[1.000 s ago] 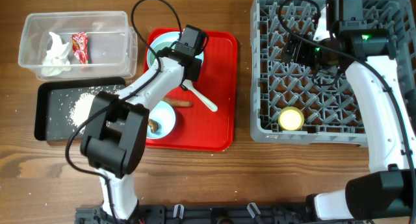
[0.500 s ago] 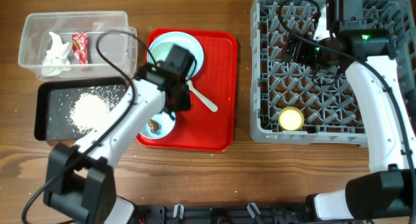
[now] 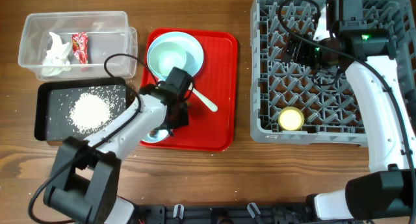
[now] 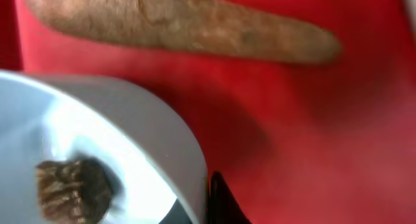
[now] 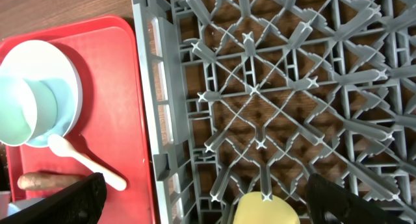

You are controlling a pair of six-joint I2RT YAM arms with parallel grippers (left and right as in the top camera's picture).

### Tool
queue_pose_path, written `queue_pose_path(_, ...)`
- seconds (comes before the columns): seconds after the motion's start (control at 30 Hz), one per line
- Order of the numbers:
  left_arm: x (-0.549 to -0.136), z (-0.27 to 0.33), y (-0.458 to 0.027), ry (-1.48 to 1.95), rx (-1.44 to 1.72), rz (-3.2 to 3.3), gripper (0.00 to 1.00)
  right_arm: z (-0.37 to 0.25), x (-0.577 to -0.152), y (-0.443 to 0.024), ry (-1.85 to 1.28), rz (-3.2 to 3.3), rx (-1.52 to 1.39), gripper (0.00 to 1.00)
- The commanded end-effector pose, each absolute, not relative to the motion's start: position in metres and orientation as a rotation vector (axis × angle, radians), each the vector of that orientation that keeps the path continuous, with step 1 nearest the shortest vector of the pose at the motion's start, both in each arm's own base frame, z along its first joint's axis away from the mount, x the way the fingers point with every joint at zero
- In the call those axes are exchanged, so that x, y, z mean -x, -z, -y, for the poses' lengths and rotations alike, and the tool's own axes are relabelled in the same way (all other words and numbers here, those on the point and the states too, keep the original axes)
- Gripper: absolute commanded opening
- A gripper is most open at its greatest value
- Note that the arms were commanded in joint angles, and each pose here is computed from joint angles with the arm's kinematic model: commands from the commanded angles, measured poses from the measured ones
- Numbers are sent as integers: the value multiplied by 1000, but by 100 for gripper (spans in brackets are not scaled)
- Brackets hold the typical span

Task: Sort waste into correct bins and load items into the dishwasher rack
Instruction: 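Grasp the blue bowl and tip its food onto the black tray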

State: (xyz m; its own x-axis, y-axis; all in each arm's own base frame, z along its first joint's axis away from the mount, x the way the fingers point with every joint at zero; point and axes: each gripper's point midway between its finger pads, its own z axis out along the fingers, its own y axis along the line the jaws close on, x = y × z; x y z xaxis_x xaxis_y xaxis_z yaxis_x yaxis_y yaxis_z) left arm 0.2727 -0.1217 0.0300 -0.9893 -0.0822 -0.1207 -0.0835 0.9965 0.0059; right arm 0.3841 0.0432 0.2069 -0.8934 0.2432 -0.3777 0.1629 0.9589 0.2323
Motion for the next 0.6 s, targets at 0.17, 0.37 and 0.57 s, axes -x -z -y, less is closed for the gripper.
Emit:
queue_pose_path(0.17, -319, 70, -141, 263, 313, -2800, 4, -41, -386, -214, -250, -2675, -275, 100)
queue_pose_path(0.37, -349, -9, -159, 774, 402, -2578, 4, -41, -383, -213, -248, -2688, -277, 100)
queue_pose_path(0.57, -360, -44, -165, 1300, 383, -2249, 4, -41, -381, -212, -248, -2695, -279, 100)
